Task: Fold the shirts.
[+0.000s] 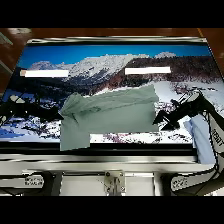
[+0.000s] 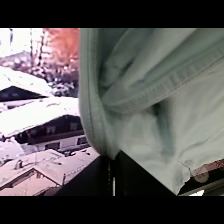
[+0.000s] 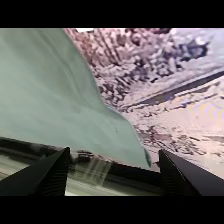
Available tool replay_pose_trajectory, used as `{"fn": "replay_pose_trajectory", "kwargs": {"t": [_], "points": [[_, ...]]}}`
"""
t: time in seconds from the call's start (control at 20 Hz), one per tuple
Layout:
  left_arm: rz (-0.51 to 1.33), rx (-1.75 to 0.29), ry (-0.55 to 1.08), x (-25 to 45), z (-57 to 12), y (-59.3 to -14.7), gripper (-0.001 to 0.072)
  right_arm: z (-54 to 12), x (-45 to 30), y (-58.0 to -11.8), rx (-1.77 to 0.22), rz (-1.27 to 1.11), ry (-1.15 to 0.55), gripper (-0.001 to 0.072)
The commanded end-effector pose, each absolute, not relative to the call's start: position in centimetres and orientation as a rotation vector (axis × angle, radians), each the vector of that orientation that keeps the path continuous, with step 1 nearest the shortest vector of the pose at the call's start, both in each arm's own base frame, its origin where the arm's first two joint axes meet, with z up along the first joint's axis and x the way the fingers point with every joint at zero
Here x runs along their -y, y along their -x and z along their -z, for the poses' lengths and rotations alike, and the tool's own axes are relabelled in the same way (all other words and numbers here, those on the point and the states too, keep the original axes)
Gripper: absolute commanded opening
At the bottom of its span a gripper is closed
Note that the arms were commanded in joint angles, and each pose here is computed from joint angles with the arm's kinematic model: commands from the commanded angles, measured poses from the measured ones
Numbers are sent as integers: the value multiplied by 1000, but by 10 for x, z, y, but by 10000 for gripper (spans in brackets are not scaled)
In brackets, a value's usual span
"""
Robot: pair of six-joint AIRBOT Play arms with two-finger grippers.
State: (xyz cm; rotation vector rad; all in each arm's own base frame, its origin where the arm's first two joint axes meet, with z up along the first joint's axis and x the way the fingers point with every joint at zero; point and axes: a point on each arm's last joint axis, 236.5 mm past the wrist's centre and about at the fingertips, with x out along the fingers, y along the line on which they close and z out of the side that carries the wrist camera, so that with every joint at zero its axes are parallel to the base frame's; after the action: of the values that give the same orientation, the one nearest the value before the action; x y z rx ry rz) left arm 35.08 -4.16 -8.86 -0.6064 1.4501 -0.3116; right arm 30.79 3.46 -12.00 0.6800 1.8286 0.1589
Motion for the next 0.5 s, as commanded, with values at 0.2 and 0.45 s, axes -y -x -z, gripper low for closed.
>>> {"fn": "replay_pose_trajectory", "kwargs": {"t": [0.2,0.45], "points": [[327,-1345,575,42,51,-360,37,138,-74,-321,-1785,-110,-619,250],[331,-1176,497,37,-11,-371,37,107,-95,-335,-1713,-235,-518,68]]}}
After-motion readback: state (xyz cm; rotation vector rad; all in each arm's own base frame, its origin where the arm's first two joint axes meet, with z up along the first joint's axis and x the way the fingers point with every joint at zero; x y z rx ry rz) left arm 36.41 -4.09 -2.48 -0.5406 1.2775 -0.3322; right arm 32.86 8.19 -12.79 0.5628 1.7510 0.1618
